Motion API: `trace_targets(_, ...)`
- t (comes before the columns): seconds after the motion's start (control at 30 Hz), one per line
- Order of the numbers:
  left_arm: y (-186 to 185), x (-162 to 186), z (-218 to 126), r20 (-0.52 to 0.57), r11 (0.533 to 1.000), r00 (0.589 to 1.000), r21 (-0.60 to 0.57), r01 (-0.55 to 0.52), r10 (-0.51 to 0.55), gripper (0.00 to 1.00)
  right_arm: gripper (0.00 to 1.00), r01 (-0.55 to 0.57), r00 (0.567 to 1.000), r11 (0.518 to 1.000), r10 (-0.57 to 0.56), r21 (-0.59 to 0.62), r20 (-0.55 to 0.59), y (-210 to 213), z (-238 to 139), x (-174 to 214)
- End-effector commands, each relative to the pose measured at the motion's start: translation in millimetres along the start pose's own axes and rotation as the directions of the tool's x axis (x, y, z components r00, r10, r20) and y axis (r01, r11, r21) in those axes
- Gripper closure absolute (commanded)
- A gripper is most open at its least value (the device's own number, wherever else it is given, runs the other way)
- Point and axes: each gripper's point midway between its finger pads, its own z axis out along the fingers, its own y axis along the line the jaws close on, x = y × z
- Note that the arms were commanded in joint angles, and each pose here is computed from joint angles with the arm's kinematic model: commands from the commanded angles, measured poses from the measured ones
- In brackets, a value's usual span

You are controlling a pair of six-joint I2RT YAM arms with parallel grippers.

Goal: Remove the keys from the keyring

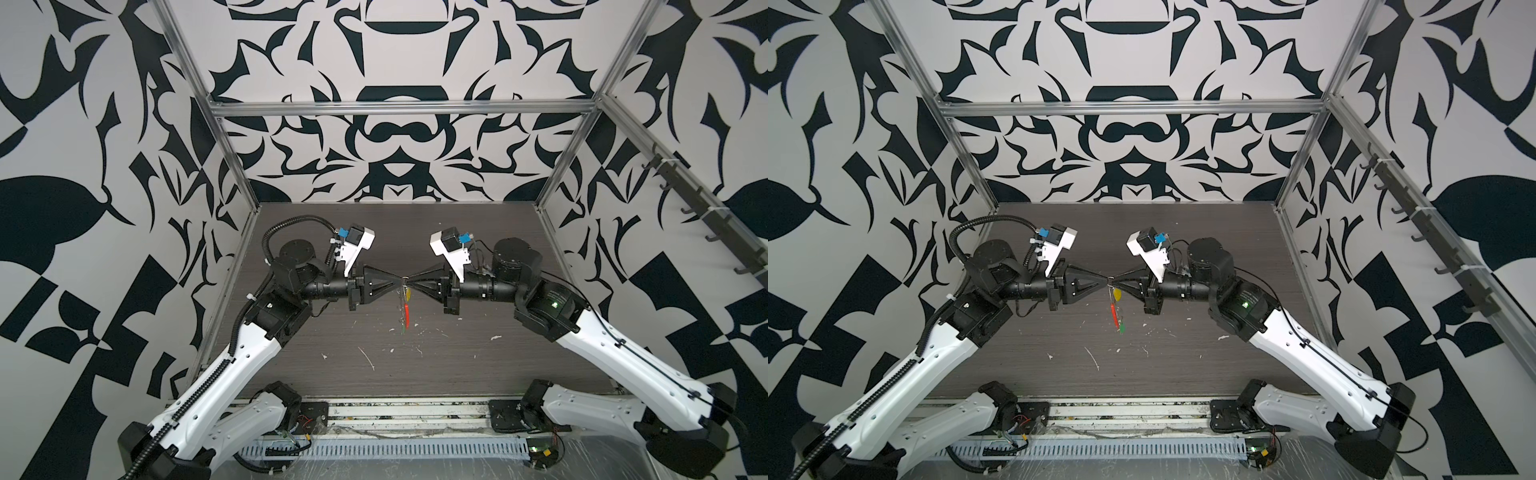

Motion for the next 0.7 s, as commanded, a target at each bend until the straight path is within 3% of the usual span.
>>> trace_targets(0.0, -11.5, -7.8, 0.0, 0.009, 0.999, 0.999, 0.042, -0.035, 0.034, 0.86, 1.00, 0.053, 0.996, 0.998, -0.052, -0.015, 0.071, 9.1, -3.7, -24.0)
trace_targets(0.33, -7.6, -1.8, 5.2, -0.010, 0.998, 1.000, 0.054, -0.014, 0.015, 0.86, 1.00, 0.049, 0.994, 0.999, -0.048, -0.005, 0.097, 6.7, -3.0, -28.4)
trace_targets(0.57, -6.6, -2.4, 7.4, 0.003, 0.998, 1.000, 0.057, -0.024, 0.024, 1.00, 1.00, 0.038, 0.994, 0.999, -0.036, -0.017, 0.102, 6.5, 0.0, -29.2)
trace_targets(0.67, -4.8, -4.8, 6.7, 0.029, 0.998, 0.999, 0.041, -0.044, 0.042, 1.00, 1.00, 0.038, 0.993, 0.999, -0.038, 0.004, 0.114, 4.0, -1.6, -31.5)
